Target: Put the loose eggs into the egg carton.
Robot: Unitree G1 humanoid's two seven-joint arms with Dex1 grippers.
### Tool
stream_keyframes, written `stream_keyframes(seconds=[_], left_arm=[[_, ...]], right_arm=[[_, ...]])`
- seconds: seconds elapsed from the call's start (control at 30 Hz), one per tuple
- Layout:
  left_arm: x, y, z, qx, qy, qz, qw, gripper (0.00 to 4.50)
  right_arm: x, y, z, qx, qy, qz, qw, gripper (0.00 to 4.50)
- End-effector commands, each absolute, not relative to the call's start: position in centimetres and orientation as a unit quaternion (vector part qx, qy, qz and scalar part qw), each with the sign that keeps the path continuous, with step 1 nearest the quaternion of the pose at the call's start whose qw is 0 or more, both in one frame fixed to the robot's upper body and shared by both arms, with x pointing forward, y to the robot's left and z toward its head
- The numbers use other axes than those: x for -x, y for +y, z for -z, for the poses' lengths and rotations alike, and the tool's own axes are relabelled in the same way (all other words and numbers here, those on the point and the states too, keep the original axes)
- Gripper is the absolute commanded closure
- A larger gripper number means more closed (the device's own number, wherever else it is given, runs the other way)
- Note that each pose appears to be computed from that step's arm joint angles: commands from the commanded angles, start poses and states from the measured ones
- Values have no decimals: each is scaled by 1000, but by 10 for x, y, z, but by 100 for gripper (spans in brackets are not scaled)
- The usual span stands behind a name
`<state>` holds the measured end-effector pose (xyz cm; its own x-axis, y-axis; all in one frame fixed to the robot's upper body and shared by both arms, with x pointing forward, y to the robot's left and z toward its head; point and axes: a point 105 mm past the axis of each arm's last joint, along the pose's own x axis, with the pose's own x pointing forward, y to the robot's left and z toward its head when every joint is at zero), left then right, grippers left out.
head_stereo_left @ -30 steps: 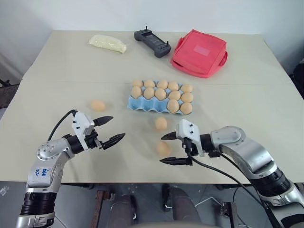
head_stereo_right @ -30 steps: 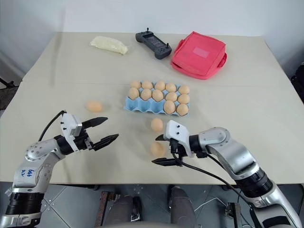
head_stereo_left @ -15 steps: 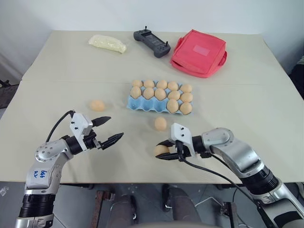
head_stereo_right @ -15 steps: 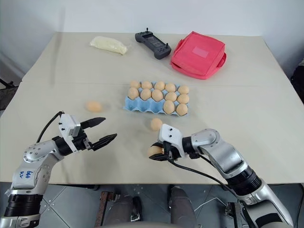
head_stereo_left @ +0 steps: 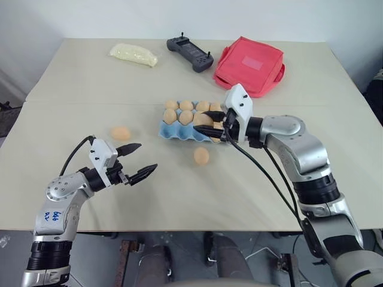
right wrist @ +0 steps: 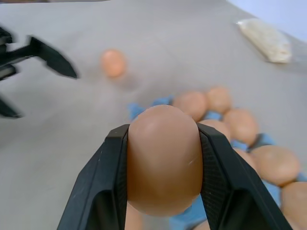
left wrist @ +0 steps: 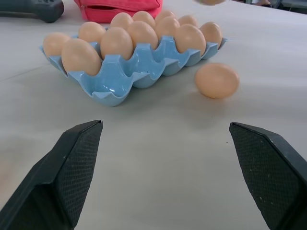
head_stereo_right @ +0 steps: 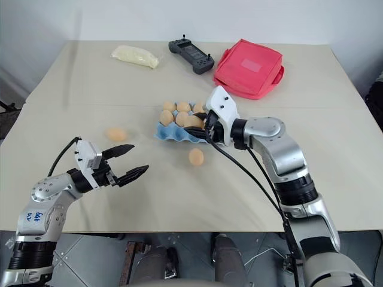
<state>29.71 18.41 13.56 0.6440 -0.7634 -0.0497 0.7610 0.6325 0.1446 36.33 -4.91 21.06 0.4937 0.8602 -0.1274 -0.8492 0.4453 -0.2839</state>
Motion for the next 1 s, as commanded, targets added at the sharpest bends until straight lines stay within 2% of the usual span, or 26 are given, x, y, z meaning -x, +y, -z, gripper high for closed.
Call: stream_keyframes(seconds=[0.03, 0.17, 0.33, 0.6, 0.63, 0.8, 1.0], left_arm=[[-296, 182, -145, -86, -30, 424, 901, 0], [-294, 183, -145, -86, -32, 421, 903, 0], [-294, 184, -145, -86, -33, 416, 905, 0], [-296, 185, -145, -86, -34, 414, 905, 0], [-296, 185, -145, -86, -34, 414, 905, 0], [-298, 186, -145, -86, -34, 416, 905, 0], [-303, 184, -144, -84, -33, 419, 904, 0]], right_arm=[[-375, -42, -219, 162, -43, -482, 860, 296], [-390, -41, -210, 167, -35, -457, 873, 296], [-388, -35, -207, 161, -33, -472, 866, 296], [-388, -32, -204, 161, -29, -474, 865, 13], [-388, -32, -204, 162, -29, -474, 865, 3], [-384, -44, -214, 171, -43, -469, 865, 3], [-351, -73, -216, 190, -41, -495, 847, 3]])
